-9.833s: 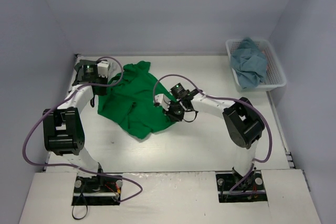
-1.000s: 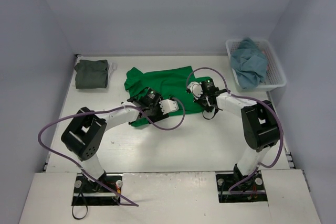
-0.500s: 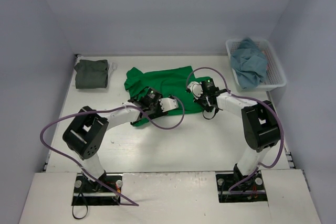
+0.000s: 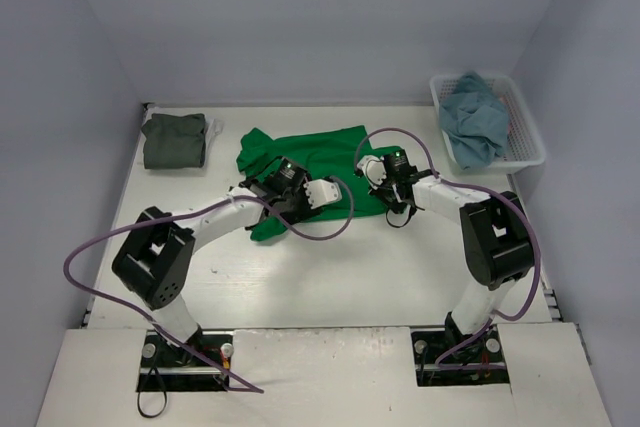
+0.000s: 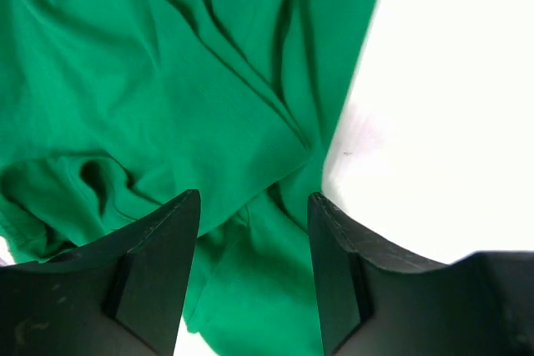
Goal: Fold and stack the t-shirts
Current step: Flatten out the tshirt
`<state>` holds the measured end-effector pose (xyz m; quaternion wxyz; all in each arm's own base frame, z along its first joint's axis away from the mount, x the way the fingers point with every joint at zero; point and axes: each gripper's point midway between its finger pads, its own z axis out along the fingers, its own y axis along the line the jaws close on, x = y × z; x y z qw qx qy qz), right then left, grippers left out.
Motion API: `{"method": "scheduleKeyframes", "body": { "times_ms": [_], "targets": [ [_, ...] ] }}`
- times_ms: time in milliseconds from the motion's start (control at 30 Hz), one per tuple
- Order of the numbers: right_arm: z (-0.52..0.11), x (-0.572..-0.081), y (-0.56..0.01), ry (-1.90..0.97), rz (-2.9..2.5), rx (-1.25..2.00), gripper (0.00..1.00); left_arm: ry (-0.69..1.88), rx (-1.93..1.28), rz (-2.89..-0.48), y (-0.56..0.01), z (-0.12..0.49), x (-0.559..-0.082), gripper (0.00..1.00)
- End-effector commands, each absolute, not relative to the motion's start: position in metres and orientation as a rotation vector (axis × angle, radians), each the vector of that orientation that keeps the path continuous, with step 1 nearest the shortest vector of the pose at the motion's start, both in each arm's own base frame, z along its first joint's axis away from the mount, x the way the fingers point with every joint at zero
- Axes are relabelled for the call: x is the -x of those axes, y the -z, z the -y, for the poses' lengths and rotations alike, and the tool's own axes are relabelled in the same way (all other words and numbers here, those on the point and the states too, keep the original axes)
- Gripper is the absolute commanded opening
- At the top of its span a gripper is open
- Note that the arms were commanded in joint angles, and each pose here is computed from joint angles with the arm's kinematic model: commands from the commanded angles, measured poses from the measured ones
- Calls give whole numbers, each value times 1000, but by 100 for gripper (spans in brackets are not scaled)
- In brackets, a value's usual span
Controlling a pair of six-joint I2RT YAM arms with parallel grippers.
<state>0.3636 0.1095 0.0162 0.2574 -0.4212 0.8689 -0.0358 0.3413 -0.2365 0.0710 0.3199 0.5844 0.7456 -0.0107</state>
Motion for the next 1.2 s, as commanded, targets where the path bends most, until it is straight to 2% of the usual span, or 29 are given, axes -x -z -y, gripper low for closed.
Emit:
{"method": "scheduleKeyframes", "body": {
  "times_ms": [0, 200, 533, 1167],
  "targets": [
    [-113, -370, -34, 88, -2300, 1122, 0, 181, -1432, -1895, -139, 253, -343, 49],
    [-113, -371, -34, 87, -2301, 1118, 0, 149, -1444, -1887, -134, 250, -352, 49],
    [-113, -369, -34, 85, -2300, 1119, 0, 70, -1483, -1948, -91, 228, -367, 49],
    [-113, -368, -28, 79, -2313, 1127, 0, -50, -1492, -1962, -63, 201, -390, 48]
  ]
}}
